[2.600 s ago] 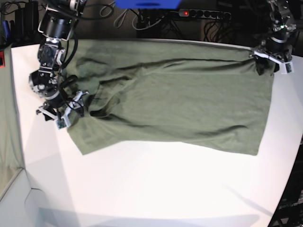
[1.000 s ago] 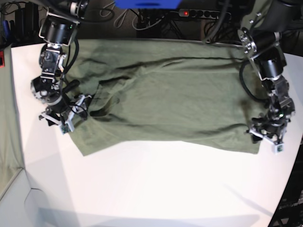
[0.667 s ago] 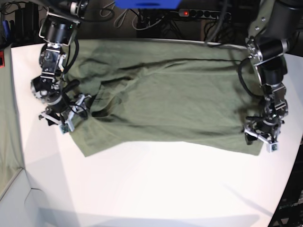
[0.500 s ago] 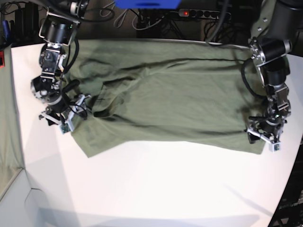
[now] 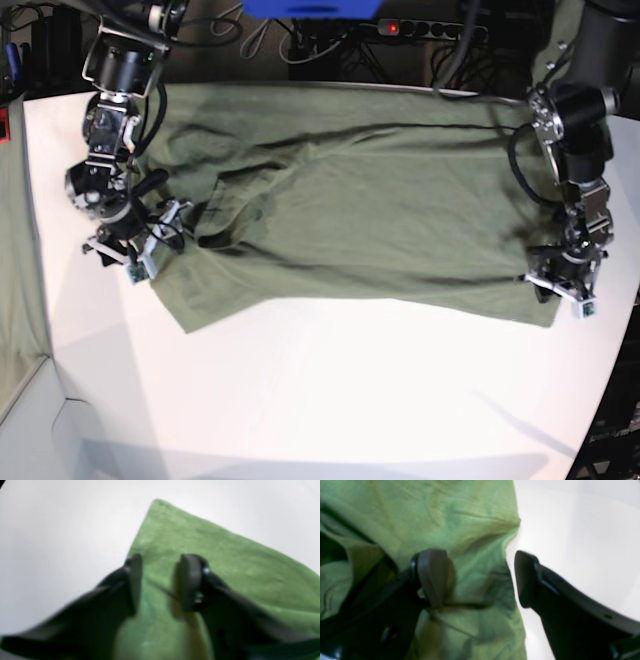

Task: Layout the t-shirt on the table in an organized manner, then fold the t-shirt properly
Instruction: 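Regrasp the hem corners with both grippers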

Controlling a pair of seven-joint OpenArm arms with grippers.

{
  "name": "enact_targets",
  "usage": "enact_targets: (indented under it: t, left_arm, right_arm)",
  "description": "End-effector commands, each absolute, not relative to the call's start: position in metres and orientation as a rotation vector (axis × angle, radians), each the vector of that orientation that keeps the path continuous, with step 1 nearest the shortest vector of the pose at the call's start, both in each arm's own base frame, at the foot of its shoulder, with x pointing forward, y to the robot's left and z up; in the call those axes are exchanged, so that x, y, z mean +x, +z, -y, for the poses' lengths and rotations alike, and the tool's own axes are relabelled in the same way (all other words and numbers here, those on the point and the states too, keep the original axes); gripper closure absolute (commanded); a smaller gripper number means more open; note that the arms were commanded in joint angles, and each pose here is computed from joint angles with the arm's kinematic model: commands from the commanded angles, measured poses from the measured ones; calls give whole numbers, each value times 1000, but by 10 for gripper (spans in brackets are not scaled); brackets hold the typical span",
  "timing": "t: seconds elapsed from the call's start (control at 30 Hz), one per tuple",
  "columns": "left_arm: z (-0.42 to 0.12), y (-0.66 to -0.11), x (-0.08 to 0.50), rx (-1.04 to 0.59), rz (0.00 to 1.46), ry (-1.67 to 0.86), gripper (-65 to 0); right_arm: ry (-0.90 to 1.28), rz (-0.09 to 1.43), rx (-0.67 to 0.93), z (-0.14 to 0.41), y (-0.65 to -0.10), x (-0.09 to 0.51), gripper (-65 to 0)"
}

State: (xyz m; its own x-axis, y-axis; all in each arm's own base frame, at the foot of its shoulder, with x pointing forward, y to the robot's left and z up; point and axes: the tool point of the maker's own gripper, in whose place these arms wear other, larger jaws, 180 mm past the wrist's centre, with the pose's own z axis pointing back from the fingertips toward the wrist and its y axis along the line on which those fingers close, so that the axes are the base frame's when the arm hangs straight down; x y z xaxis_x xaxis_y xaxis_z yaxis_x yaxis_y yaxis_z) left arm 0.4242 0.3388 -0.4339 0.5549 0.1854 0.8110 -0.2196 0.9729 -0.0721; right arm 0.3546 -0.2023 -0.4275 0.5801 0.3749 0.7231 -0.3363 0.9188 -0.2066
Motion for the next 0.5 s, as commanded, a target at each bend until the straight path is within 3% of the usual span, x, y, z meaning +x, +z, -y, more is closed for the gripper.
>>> enact_targets:
  t: [0.0,0.07,0.3,0.47]
  left_arm:
    - [-334,-442,420,26,891,225,-158]
    - [-334,-443,419,27,888,222,-127]
    - [-332,-448,414,19,877,223,-109]
    - [-333,-449,413,23,876,227,0]
  right_arm:
    - [448,793,-76,207,-434,350,-419]
    - [448,811,-82,207,-427,358,-420]
    - [447,860,-92,207,-409,379,-423]
    - [444,891,-98,207,-397,392,-423]
